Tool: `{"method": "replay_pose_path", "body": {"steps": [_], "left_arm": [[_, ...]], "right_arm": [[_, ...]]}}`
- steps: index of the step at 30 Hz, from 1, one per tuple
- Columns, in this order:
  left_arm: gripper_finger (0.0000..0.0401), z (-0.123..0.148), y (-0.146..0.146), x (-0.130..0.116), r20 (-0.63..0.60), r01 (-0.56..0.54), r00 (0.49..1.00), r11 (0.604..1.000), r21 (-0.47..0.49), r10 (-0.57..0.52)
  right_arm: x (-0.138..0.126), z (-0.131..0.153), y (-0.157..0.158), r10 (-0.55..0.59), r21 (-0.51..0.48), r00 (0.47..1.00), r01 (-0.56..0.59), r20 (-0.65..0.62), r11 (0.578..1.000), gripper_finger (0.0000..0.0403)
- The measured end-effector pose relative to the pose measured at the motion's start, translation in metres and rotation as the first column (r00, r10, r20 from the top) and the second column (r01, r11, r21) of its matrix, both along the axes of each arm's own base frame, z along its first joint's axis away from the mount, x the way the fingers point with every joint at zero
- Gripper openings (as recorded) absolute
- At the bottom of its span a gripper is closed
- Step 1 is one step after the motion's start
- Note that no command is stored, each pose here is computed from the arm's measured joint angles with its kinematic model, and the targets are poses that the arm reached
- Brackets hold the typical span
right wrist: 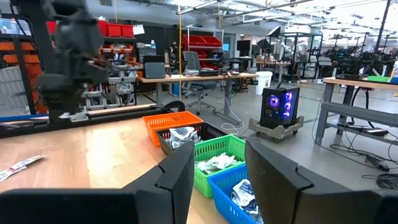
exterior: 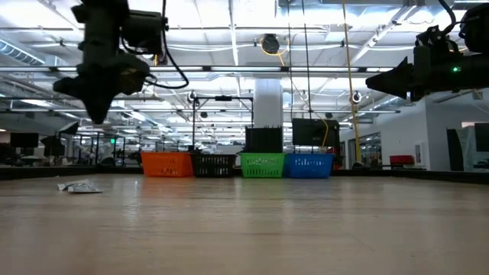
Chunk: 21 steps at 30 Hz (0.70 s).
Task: Pick & Place First Aid Supplies
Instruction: Put the red packet into the orange bin
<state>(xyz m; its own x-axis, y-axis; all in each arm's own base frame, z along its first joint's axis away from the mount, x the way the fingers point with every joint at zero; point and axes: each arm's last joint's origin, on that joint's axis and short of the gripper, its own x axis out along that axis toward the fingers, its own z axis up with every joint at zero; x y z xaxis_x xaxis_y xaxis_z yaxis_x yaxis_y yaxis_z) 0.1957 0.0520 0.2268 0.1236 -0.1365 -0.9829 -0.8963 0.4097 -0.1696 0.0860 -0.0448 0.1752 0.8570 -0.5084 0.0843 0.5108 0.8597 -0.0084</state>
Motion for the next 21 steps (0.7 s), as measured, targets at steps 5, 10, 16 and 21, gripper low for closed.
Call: {"method": "replay_pose_path", "body": {"steps": [5, 10, 16, 21], "left_arm": [[0.0001, 0.007, 0.036, 0.004, 0.020, -0.055, 0.998, 0.998, -0.004, 0.055], [0.0001, 0.008, 0.077, 0.009, 0.004, -0.097, 0.995, 0.995, -0.031, 0.097], [0.0001, 0.014, 0.128, 0.020, -0.018, -0.129, 0.992, 0.991, -0.043, 0.128], [0.0000, 0.020, 0.170, 0.031, -0.015, -0.148, 0.989, 0.988, -0.042, 0.147]], "right_arm": [[0.000, 0.000, 0.000, 0.000, 0.000, 1.000, 0.000, 0.001, 1.000, 0.0139], [0.000, 0.000, 0.000, 0.000, -0.001, 1.000, 0.000, 0.001, 1.000, 0.0139], [0.000, 0.000, 0.000, 0.000, -0.001, 1.000, 0.000, 0.001, 1.000, 0.0139], [0.000, 0.000, 0.000, 0.000, 0.000, 1.000, 0.000, 0.001, 1.000, 0.0139]]}}
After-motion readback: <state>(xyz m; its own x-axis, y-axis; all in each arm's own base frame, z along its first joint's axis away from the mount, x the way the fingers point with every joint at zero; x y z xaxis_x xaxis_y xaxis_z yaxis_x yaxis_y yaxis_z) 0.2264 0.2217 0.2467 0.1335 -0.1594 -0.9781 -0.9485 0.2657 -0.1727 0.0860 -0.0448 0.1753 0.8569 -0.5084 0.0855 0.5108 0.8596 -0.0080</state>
